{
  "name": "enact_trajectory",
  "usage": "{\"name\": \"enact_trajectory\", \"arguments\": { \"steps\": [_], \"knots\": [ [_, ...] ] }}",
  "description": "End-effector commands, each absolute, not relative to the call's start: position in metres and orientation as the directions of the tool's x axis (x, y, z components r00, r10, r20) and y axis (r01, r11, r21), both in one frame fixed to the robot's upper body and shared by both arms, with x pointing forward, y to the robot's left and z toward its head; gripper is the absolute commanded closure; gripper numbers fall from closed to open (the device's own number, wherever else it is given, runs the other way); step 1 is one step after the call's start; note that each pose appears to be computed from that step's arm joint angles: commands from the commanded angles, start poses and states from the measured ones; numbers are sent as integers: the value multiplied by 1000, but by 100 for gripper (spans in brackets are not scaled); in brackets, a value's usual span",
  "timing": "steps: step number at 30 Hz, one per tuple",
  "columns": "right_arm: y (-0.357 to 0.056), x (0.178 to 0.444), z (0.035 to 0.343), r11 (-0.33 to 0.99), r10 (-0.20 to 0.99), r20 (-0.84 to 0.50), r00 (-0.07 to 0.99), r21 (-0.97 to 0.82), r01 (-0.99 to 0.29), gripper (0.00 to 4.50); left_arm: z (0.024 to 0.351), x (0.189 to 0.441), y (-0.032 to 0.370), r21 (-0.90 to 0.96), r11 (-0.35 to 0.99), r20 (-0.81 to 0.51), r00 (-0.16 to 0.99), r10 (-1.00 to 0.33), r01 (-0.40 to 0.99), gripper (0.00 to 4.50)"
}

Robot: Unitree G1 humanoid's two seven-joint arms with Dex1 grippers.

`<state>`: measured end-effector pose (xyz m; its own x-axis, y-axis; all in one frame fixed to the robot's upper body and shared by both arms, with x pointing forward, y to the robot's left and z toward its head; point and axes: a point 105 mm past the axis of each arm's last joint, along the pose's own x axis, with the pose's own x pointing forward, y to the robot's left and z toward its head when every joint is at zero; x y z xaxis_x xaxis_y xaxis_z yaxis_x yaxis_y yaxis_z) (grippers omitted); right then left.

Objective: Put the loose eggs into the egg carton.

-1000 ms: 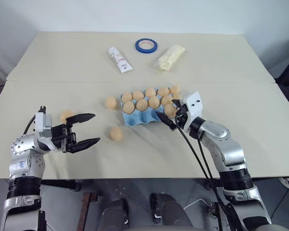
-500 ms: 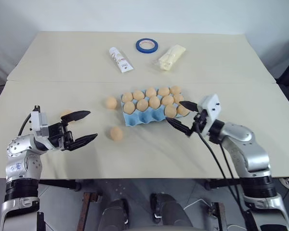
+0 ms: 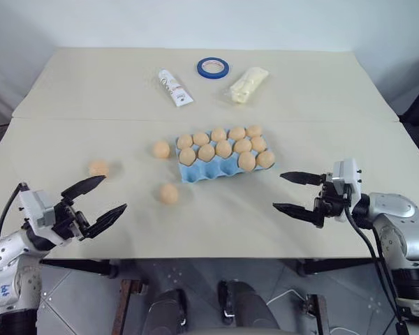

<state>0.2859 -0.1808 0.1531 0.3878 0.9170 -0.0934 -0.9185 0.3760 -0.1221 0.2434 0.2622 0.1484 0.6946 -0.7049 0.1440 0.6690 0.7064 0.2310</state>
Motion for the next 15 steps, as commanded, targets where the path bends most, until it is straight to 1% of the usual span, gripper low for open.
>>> {"name": "enact_trajectory", "arguments": {
  "steps": [1,5,7,12,15],
  "knots": [
    [-189,283,162,363,922,-78,378,-160,-918,1,152,237,267,269,739,98,746,-659,617,0],
    [-191,280,164,341,931,-81,356,-155,-927,1,144,243,264,265,790,25,815,-579,553,0],
    [-191,278,167,329,937,-68,343,-162,-930,1,144,249,259,252,818,30,841,-541,517,0],
    [-194,274,166,294,947,-89,310,-154,-943,1,140,263,223,209,825,50,837,-545,525,0],
    [-194,276,167,298,946,-86,313,-156,-942,1,134,275,201,183,822,30,833,-552,539,0]
  ]
}}
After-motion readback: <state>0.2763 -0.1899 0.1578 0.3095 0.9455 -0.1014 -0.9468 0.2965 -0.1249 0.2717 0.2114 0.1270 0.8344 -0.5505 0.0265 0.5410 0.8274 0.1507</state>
